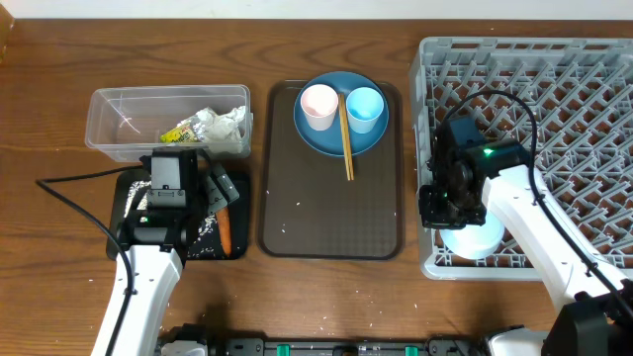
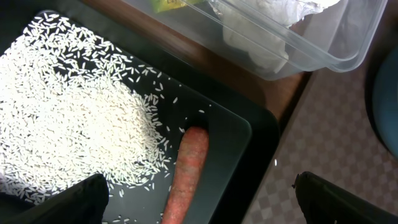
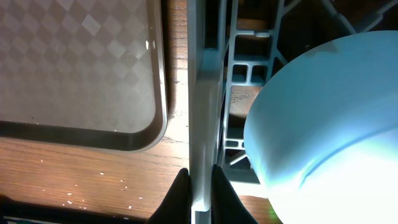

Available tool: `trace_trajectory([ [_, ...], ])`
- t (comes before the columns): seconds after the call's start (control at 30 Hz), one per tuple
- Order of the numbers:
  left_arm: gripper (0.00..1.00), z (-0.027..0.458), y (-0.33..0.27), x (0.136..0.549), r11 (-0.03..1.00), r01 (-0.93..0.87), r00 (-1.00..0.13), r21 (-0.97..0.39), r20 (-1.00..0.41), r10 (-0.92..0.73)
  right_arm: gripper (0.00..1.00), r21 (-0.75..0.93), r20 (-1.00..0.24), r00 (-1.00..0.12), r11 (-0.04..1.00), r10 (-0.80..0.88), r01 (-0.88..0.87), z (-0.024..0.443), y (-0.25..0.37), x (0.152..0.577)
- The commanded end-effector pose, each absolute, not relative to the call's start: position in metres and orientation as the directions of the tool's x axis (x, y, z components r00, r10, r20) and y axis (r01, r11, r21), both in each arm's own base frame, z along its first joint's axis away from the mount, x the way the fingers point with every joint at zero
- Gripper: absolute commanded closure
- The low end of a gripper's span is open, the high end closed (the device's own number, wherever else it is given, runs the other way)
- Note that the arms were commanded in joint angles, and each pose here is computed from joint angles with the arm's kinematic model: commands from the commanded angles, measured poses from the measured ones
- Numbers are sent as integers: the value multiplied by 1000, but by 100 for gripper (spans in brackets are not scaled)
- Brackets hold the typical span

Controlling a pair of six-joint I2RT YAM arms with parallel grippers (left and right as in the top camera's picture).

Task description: Sort waste into correct bins and load items into the dishwasher rack

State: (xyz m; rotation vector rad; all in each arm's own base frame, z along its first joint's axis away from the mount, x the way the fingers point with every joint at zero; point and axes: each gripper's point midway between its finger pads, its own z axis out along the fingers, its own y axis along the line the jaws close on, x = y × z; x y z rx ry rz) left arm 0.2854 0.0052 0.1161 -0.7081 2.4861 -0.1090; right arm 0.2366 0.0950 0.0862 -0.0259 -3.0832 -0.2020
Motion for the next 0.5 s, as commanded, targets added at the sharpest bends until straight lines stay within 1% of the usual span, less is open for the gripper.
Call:
trace_trajectory([
  [0.0,2,121,7,289,855,-468,-702,-224,-493,-514,95,140,78,-997,990,-13,-2,84,100,229],
  [0.13,2,121,7,289,855,-468,-703,-225,-492,-514,91,147,62,-997,989,-36,-26,87,101,233],
  [0.23,2,121,7,289,855,-468,-703,-225,-492,-514,82,161,52,-998,987,-34,-25,95,104,237],
  [0.3,2,121,7,289,855,-468,-702,-224,-492,-514,81,177,44,-998,984,-35,-27,103,107,240],
  [0.33,2,121,7,289,855,-468,-703,-225,-492,-514,76,186,42,-999,982,-35,-27,108,109,241],
  [0.37,2,121,7,289,855,-468,-703,-225,-492,-514,55,201,42,-998,979,-36,-27,112,112,242],
  [0.43,2,121,7,289,855,-468,-702,-224,-492,-514,29,212,42,-998,977,-41,-31,118,114,242],
  [0.47,2,121,7,289,855,-468,-702,-225,-492,-514,26,214,34,-998,976,-55,-47,122,114,244],
])
